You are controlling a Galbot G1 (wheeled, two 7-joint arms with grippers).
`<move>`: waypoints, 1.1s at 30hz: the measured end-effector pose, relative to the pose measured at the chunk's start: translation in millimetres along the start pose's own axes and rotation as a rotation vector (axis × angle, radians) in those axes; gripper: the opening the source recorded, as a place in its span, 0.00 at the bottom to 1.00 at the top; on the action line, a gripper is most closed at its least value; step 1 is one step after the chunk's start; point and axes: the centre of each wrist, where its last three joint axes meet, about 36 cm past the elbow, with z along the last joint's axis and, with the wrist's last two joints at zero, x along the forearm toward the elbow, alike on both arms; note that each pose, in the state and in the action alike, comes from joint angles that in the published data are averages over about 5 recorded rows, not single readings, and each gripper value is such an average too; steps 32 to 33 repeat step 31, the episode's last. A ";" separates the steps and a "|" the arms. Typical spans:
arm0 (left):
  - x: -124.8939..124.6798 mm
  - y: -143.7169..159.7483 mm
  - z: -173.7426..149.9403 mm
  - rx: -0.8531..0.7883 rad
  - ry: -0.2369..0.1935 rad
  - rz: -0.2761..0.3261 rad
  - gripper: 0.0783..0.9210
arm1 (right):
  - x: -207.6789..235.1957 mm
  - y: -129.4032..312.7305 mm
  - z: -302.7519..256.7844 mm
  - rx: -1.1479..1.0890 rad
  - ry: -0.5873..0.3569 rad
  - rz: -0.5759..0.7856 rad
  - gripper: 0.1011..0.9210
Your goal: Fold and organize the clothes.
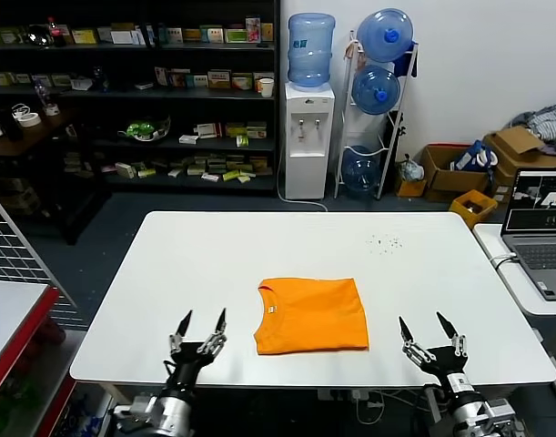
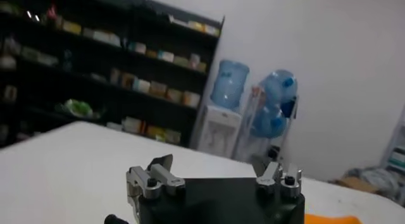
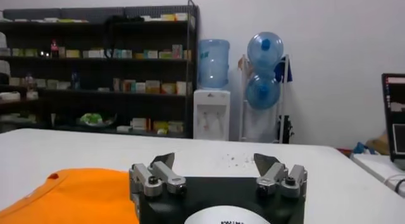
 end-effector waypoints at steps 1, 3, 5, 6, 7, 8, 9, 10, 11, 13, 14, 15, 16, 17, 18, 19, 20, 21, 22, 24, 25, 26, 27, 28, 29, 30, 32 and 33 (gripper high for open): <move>3.8 5.3 0.4 -0.010 -0.025 -0.003 0.88 | 1.3 0.4 2.6 0.002 -0.010 0.006 0.88; 11.5 14.2 1.0 -0.030 -0.066 -0.003 0.88 | 4.2 1.3 8.3 0.009 -0.030 0.020 0.88; 18.2 21.0 1.5 -0.051 -0.096 0.003 0.88 | 7.2 2.8 13.7 0.017 -0.049 0.033 0.88; 21.1 24.0 1.9 -0.063 -0.108 0.009 0.88 | 8.6 3.7 16.1 0.022 -0.059 0.039 0.88; 23.6 26.6 2.4 -0.074 -0.118 0.014 0.88 | 9.7 4.7 18.0 0.027 -0.068 0.044 0.88; 25.8 28.9 2.8 -0.084 -0.128 0.020 0.88 | 10.7 5.8 19.7 0.032 -0.078 0.049 0.88; 27.8 30.8 3.4 -0.094 -0.137 0.026 0.88 | 11.6 6.9 21.3 0.036 -0.088 0.054 0.88; 29.9 32.3 3.9 -0.102 -0.145 0.031 0.88 | 12.5 8.0 22.8 0.041 -0.097 0.059 0.88; 32.0 33.6 4.5 -0.110 -0.152 0.036 0.88 | 13.4 9.2 24.2 0.045 -0.105 0.063 0.88; 36.4 35.3 5.5 -0.124 -0.163 0.043 0.88 | 15.6 11.5 26.9 0.054 -0.119 0.069 0.88; 38.8 35.9 6.1 -0.130 -0.168 0.045 0.88 | 16.7 12.6 28.1 0.059 -0.125 0.072 0.88; 41.1 36.2 6.7 -0.135 -0.172 0.047 0.88 | 18.0 13.8 29.3 0.063 -0.131 0.074 0.88; 43.4 36.2 7.2 -0.139 -0.176 0.049 0.88 | 19.3 15.1 30.4 0.067 -0.136 0.075 0.88; 45.7 36.1 7.7 -0.143 -0.180 0.050 0.88 | 20.6 16.5 31.5 0.071 -0.141 0.077 0.88; 47.8 35.7 8.1 -0.146 -0.183 0.052 0.88 | 21.8 18.0 32.5 0.075 -0.145 0.078 0.88; 49.9 35.2 8.5 -0.149 -0.186 0.053 0.88 | 22.9 19.4 33.5 0.078 -0.149 0.080 0.88; 51.9 34.8 9.0 -0.151 -0.188 0.055 0.88 | 24.0 20.9 34.6 0.081 -0.153 0.082 0.88; 53.8 34.3 9.5 -0.154 -0.190 0.057 0.88 | 24.8 22.3 35.8 0.084 -0.156 0.084 0.88; 55.5 33.9 10.0 -0.157 -0.191 0.059 0.88 | 25.5 23.8 37.0 0.086 -0.159 0.087 0.88; 58.1 33.1 10.8 -0.161 -0.193 0.062 0.88 | 26.5 26.6 39.3 0.088 -0.163 0.092 0.88; 58.8 32.4 10.9 -0.162 -0.195 0.064 0.88 | 26.9 27.9 40.1 0.089 -0.166 0.095 0.88; 59.3 31.7 10.8 -0.162 -0.197 0.064 0.88 | 27.4 28.9 40.8 0.091 -0.168 0.097 0.88; 59.7 30.8 10.8 -0.162 -0.199 0.065 0.88 | 28.0 29.7 41.4 0.093 -0.170 0.100 0.88; 60.2 29.8 10.8 -0.162 -0.201 0.066 0.88 | 28.6 30.3 41.8 0.095 -0.171 0.102 0.88; 60.7 28.9 11.0 -0.163 -0.202 0.067 0.88 | 29.4 30.7 42.2 0.097 -0.172 0.103 0.88; 61.0 28.4 11.1 -0.163 -0.202 0.067 0.88 | 29.9 30.9 42.5 0.099 -0.173 0.104 0.88; 61.3 28.0 11.3 -0.163 -0.203 0.068 0.88 | 30.3 31.0 42.7 0.100 -0.173 0.105 0.88; 61.3 28.0 11.3 -0.163 -0.203 0.068 0.88 | 30.3 31.0 42.7 0.100 -0.173 0.105 0.88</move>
